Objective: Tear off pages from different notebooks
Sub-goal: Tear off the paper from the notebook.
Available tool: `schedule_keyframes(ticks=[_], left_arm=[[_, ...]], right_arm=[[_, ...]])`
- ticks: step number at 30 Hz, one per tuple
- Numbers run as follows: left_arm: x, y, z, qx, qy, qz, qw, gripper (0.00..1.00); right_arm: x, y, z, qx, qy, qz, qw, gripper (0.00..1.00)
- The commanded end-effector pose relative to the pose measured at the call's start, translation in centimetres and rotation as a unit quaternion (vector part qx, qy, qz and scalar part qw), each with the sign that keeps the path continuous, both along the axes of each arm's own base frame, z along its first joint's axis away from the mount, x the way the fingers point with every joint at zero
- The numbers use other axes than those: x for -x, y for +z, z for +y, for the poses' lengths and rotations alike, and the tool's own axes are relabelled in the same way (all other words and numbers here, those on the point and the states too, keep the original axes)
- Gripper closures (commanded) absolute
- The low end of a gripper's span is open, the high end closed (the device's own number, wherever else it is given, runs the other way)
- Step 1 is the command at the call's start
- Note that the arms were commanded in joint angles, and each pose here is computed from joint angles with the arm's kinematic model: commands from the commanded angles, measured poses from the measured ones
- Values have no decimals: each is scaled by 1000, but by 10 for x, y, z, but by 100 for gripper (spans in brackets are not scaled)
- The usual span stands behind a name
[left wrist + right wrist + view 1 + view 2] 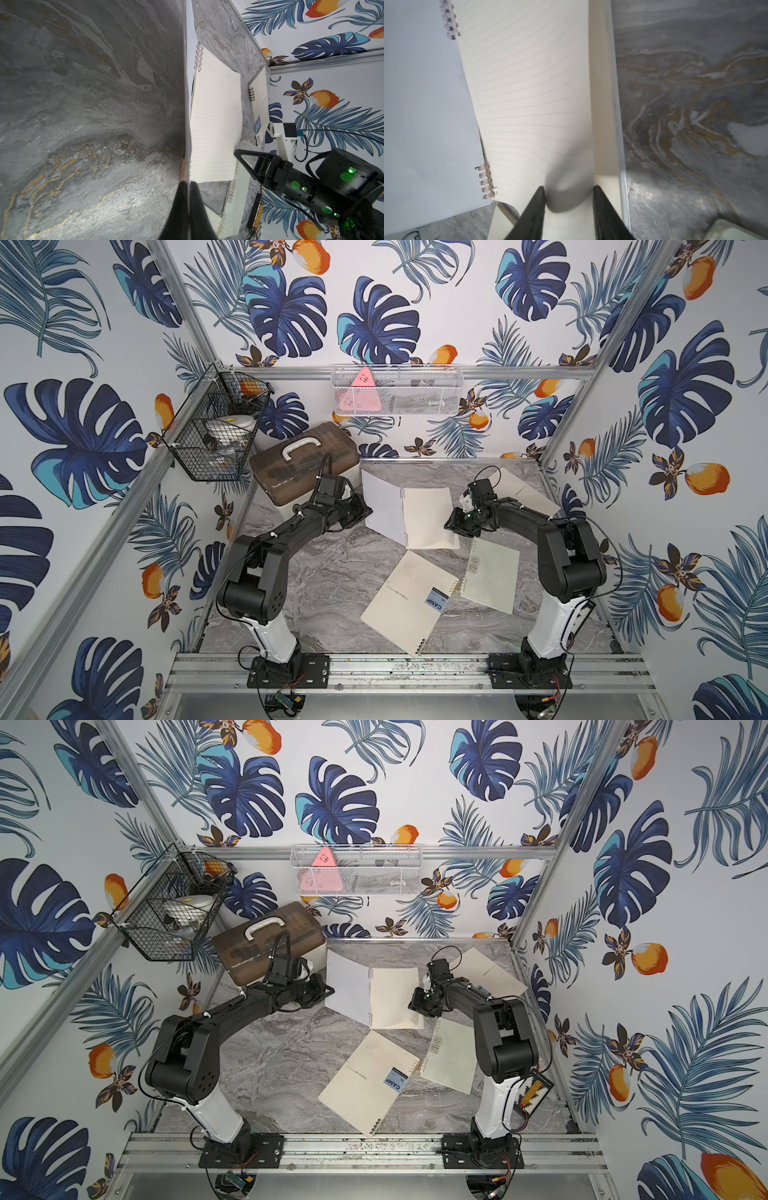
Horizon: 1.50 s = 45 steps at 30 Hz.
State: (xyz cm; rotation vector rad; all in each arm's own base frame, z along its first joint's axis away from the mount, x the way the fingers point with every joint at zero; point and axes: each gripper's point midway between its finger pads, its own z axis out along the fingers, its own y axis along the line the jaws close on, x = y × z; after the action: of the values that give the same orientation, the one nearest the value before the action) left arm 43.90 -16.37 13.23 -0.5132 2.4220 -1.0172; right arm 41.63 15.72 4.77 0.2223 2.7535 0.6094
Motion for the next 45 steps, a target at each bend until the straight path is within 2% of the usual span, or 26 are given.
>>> schedule_keyframes(ticks=[1,7,17,45], left_arm=[[-3,7,-3,6,-8,-10,1000,100],[-2,5,-3,5,-11,-8,1000,100],[-2,6,-4,3,-15,-8,1000,100],[-5,5,-6,2,-21,-6,1000,100]], right_arm=[[-1,2,-2,24,6,-4,1000,60],[-5,0,8,2,13,1,1000,60],[-12,25,17,-65,-8,-19,998,60],[-15,40,-2,-34,-32,-27,999,59]])
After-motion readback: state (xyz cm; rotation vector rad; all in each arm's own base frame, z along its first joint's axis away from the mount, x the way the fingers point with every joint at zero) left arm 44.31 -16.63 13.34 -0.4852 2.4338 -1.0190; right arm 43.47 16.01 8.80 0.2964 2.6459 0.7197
